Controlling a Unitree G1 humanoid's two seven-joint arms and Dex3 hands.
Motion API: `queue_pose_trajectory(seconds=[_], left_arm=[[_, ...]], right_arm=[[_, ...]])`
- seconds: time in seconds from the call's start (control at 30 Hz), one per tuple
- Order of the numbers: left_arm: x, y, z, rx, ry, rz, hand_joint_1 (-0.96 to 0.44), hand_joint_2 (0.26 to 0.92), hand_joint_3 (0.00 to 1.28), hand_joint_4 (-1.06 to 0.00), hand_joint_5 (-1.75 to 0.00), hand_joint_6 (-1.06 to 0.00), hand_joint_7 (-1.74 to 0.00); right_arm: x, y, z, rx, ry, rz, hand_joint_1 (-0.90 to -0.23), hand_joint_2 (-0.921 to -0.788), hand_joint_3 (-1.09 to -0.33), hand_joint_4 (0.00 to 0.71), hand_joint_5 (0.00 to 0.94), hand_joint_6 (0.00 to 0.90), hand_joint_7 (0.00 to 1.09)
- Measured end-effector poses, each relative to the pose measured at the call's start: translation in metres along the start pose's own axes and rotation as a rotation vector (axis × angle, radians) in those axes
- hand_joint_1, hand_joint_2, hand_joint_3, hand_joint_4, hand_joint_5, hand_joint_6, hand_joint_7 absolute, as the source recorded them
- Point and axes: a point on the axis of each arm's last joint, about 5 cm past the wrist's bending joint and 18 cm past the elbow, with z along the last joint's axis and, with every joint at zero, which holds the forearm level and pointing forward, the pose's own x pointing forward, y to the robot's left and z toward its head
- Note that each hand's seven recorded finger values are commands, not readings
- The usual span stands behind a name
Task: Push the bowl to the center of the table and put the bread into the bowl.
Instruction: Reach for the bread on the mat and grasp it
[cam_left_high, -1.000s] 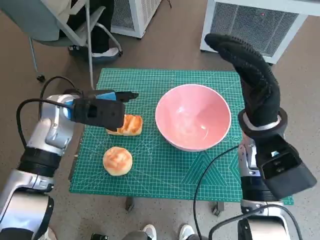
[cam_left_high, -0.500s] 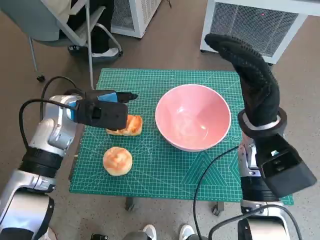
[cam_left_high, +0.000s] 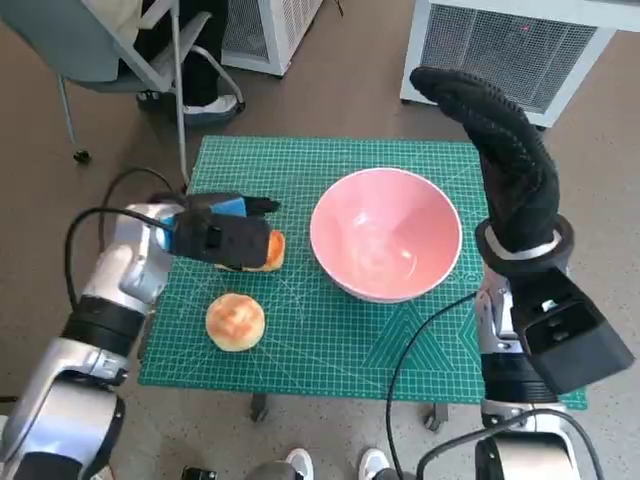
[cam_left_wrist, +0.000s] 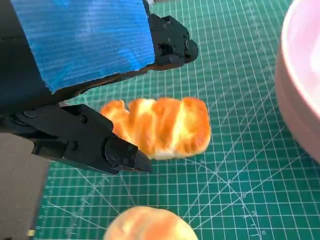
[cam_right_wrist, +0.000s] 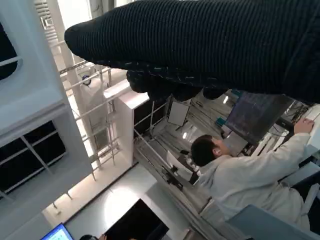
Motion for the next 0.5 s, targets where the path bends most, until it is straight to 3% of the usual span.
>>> queue_pose_trajectory(seconds=[0.23,0.5], left_arm=[[0.008,-0.009,-0.002,-0.016,0.011,-0.017,-0.17,0.781,0.00,-0.16,-0.02,-0.31,-0.02],[0.014,-0.016,-0.004,-0.016,0.023,-0.023,-0.17,0.797,0.01,-0.32,-0.04,-0.36,-0.03]], right_arm=[[-0.0013,0.000,0.000,0.000,0.003,-0.001,-0.641,-0.921,-0.718,0.288,0.002,0.023,0.71],[-0.0023,0.000,0.000,-0.003,-0.001,-0.002,-0.629,-0.921,-0.718,0.288,0.002,0.021,0.71]])
